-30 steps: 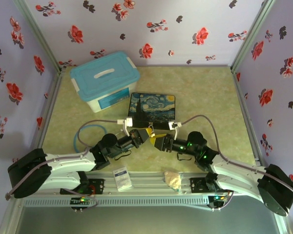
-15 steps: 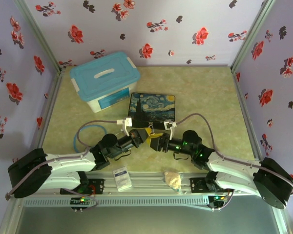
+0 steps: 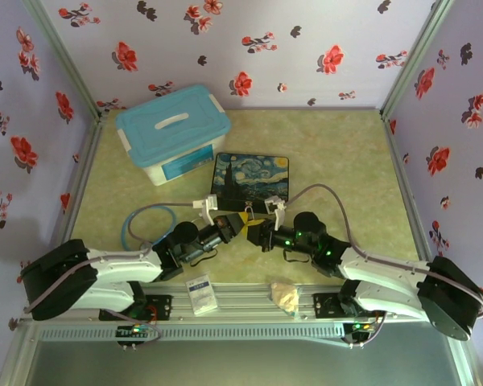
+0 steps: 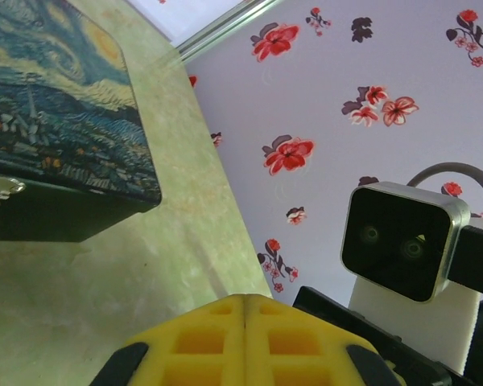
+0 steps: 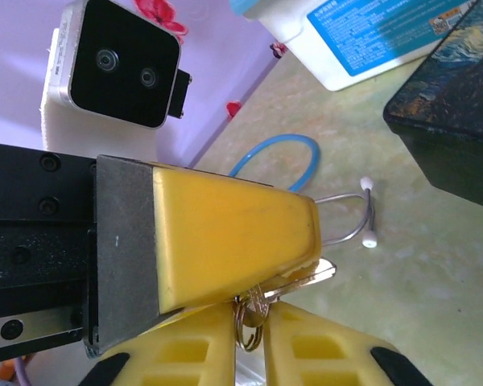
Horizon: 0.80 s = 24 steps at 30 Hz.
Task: Unlock a padlock with a key
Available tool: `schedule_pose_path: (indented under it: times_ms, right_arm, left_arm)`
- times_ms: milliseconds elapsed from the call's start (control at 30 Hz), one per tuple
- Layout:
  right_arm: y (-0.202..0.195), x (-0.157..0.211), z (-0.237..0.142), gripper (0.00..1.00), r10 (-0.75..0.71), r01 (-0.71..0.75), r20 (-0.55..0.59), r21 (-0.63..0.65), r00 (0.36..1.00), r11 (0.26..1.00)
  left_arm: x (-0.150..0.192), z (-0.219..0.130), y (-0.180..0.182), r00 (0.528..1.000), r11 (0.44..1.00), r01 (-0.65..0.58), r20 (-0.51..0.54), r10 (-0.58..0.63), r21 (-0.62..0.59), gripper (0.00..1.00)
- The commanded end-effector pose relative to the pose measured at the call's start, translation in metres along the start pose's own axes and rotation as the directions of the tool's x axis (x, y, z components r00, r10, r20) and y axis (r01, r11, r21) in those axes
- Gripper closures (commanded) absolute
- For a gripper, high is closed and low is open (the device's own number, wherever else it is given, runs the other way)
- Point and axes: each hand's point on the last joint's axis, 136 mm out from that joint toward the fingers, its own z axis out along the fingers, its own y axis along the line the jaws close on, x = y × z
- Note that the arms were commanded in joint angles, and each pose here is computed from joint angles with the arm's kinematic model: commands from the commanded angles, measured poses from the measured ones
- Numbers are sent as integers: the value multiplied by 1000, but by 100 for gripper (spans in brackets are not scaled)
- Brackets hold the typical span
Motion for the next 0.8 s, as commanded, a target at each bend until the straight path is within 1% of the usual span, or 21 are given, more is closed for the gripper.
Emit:
schedule_pose_path:
  times_ms: [0,67,133,200,367,533,567,667,767]
  right_arm:
    - [1,-7,-3,90,-8,9,48,-4,999,1000]
    - [-10,4,-5,92,12,-13,19,42,1000,999]
    - [-29,21,-8,95,41,-36,-39,125,998,991]
    - [-42,37,-13,97,80,-64,-80,180,994,982]
    - [-65,64,-24,98,185,-154,-102,258,977,954]
    - [-84,83,-37,100,221,-157,-144,363,965,919]
    - [-86,87,-39,100,226,-153,-157,380,961,912]
    - [-94,95,-45,100,239,-142,-184,426,954,894]
    - [-101,103,-51,100,246,-114,-224,476,943,872]
  left_arm:
    - [11,-3,20,999,999,31,-20,-32,-44,100]
    - [15,-2,31,999,995,42,-29,-45,-85,100]
    - [23,-3,47,997,987,53,-47,-60,-151,100]
    - [32,-6,66,995,972,62,-58,-77,-226,100]
    - [60,-5,94,987,940,55,-124,-102,-337,100]
    - [80,-7,120,978,914,52,-167,-129,-402,99]
    - [82,-7,125,976,908,55,-168,-136,-415,100]
    - [87,-7,133,975,900,57,-170,-143,-432,100]
    - [88,-6,133,975,903,60,-169,-145,-426,100]
